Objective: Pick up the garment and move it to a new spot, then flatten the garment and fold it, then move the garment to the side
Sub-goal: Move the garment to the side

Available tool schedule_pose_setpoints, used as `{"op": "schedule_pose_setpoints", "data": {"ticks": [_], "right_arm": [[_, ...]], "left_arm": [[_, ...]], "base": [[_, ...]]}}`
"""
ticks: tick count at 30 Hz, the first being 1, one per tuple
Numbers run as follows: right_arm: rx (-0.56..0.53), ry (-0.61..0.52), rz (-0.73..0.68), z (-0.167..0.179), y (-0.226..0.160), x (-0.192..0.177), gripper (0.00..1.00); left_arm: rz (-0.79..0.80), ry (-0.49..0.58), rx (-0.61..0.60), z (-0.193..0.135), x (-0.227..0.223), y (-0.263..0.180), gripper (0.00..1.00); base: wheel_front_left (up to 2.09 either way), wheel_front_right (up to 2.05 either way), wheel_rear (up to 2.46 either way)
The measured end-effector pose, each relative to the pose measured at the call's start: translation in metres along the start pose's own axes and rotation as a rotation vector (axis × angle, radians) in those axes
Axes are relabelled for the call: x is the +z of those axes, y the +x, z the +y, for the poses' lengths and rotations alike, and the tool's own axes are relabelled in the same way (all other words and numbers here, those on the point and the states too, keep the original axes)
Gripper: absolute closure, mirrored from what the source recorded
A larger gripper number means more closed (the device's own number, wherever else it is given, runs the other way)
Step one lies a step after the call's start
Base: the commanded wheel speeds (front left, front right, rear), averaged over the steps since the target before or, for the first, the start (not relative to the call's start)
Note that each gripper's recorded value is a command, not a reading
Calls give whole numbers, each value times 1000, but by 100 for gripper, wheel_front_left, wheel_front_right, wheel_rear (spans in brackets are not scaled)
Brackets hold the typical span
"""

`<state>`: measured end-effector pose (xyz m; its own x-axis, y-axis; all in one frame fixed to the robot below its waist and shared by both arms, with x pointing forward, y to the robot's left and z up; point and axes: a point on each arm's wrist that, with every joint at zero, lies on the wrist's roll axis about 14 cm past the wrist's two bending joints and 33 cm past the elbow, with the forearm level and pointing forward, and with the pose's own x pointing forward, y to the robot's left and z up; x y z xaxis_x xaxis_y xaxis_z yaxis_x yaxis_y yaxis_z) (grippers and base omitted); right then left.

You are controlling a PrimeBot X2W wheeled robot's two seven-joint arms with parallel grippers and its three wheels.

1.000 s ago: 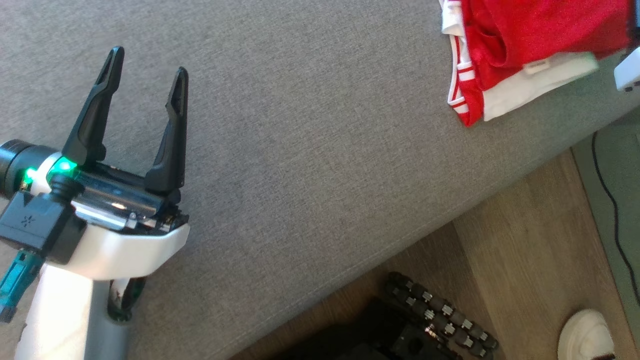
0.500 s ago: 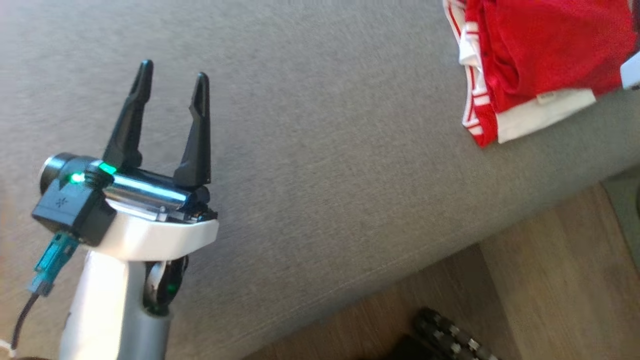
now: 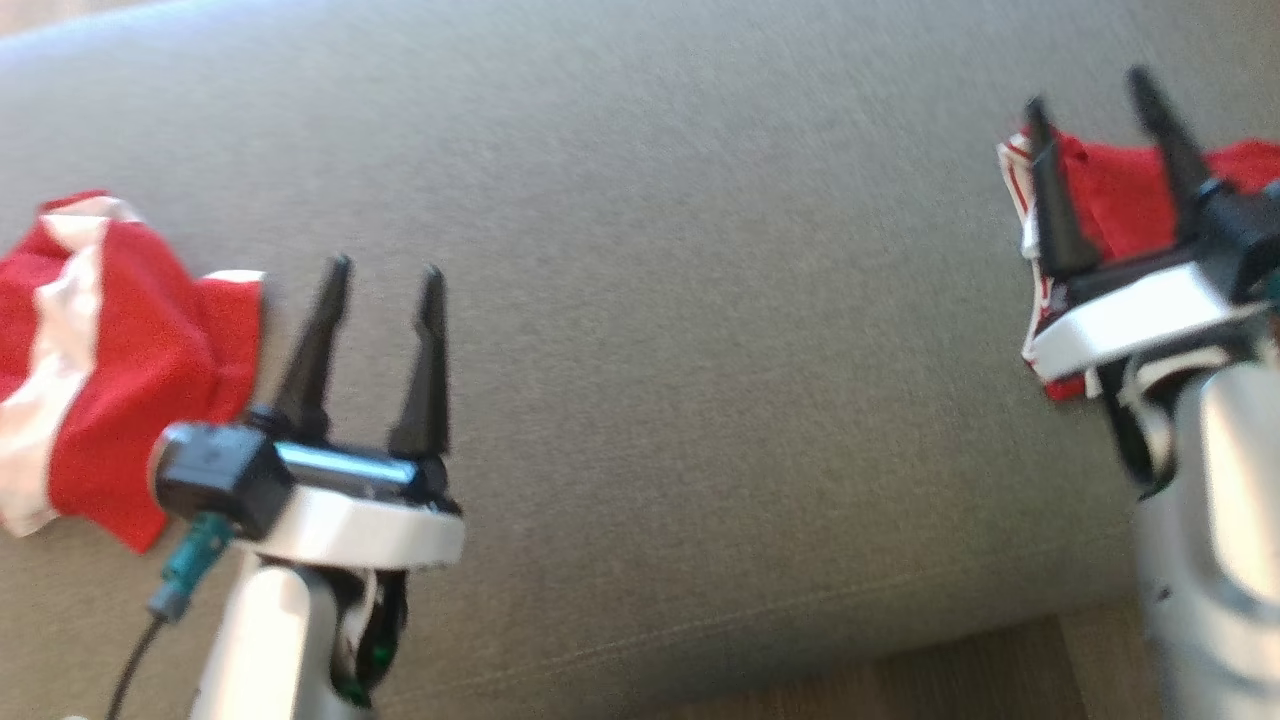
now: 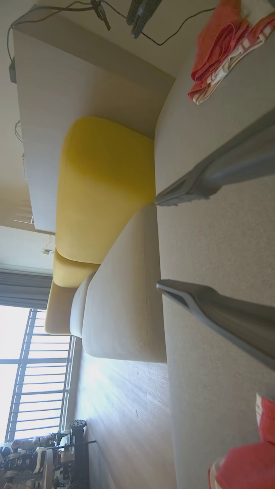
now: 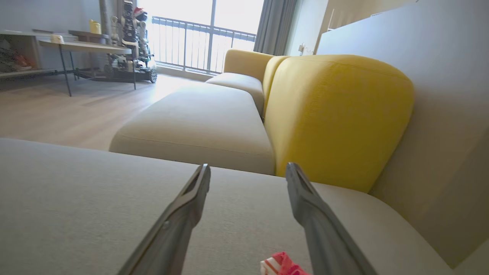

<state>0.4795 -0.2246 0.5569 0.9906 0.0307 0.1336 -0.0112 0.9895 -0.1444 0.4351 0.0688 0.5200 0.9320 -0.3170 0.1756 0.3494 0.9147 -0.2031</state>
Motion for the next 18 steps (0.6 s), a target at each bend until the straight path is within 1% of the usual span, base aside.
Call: {"op": "schedule_pose_setpoints", "data": {"ticks": [4,6,9,12,18], "right_arm": [[38,64,-33,28,-16,7,0],[74,53,-21,44,-28,3,0],[112,37,19,61,-48,-10,0],[109,54,26,65,-62,-15,0],[80,64,0,58,-71,-11,0]], "left_arm": [[11,24,65,8,7,-25,0],[10,23,99,13,11,-36,0],[12,-8,139,16,14,-52,0],[5,-1,158,17,19,-62,0],[33,16,191,22,12,-74,0]], "base": [[0,0,0],[0,0,0],[0,0,0],[0,0,0],[0,0,0]]}}
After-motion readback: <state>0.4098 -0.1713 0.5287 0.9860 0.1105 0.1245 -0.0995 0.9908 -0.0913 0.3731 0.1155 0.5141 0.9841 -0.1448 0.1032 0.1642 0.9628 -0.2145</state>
